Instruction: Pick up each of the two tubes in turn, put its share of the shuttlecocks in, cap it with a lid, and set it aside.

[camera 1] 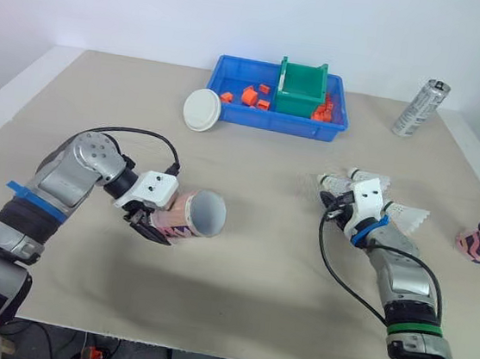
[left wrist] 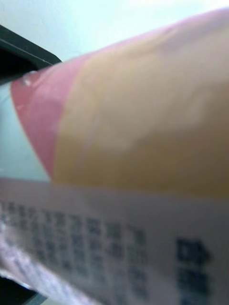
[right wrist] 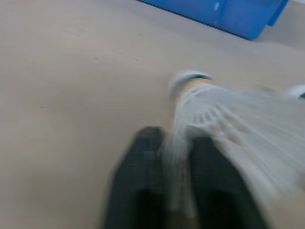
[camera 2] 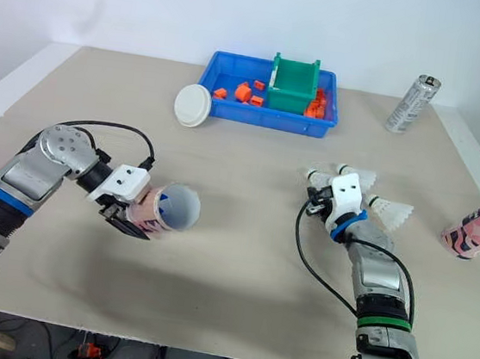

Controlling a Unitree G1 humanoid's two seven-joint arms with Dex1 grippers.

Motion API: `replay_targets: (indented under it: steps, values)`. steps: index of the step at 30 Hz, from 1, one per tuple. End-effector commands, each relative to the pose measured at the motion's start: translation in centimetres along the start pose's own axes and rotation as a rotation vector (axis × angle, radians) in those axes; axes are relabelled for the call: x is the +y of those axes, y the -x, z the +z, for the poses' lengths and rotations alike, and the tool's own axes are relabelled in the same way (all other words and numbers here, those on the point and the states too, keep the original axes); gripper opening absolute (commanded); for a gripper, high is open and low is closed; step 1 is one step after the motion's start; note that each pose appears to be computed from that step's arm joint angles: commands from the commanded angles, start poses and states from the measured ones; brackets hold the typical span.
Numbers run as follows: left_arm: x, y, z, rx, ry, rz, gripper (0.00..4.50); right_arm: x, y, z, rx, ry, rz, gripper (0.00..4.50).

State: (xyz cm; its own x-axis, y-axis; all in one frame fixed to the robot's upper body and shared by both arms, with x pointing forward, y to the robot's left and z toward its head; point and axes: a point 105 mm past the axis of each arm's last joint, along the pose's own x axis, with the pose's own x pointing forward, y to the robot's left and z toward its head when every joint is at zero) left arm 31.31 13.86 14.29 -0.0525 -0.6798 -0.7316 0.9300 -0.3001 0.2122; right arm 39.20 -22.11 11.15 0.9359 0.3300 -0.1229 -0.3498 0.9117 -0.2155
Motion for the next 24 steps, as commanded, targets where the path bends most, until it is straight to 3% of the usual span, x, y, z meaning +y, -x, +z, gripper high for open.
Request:
replay_targets:
  steps: [1,9,12,14,19,24]
  values:
    - [-0.2,0.1,0.5,-0.016,-0.016,-0.006,3.07,0.1,0.2,2.3,-0.083,0.021,0.013,0.22]
    - [-0.4,-0.4,0.3,-0.017,-0.006,-0.025,3.07,3.6,2.6,7.9,-0.253,0.146,0.187,0.22]
    - [-0.5,-0.6,0.0,-0.015,0.009,-0.036,3.07,8.8,6.5,11.7,-0.301,0.382,0.514,0.22]
    - [-0.5,-0.6,-0.1,-0.014,0.020,-0.042,3.07,10.6,8.4,12.9,-0.291,0.479,0.643,0.22]
    - [-0.5,-1.0,-0.4,-0.029,0.059,-0.062,3.07,13.8,10.4,14.7,-0.303,0.654,0.831,0.22]
    - [0.1,-1.9,-0.4,-0.062,0.101,-0.075,3.07,15.4,9.9,13.9,-0.258,0.809,0.931,0.22]
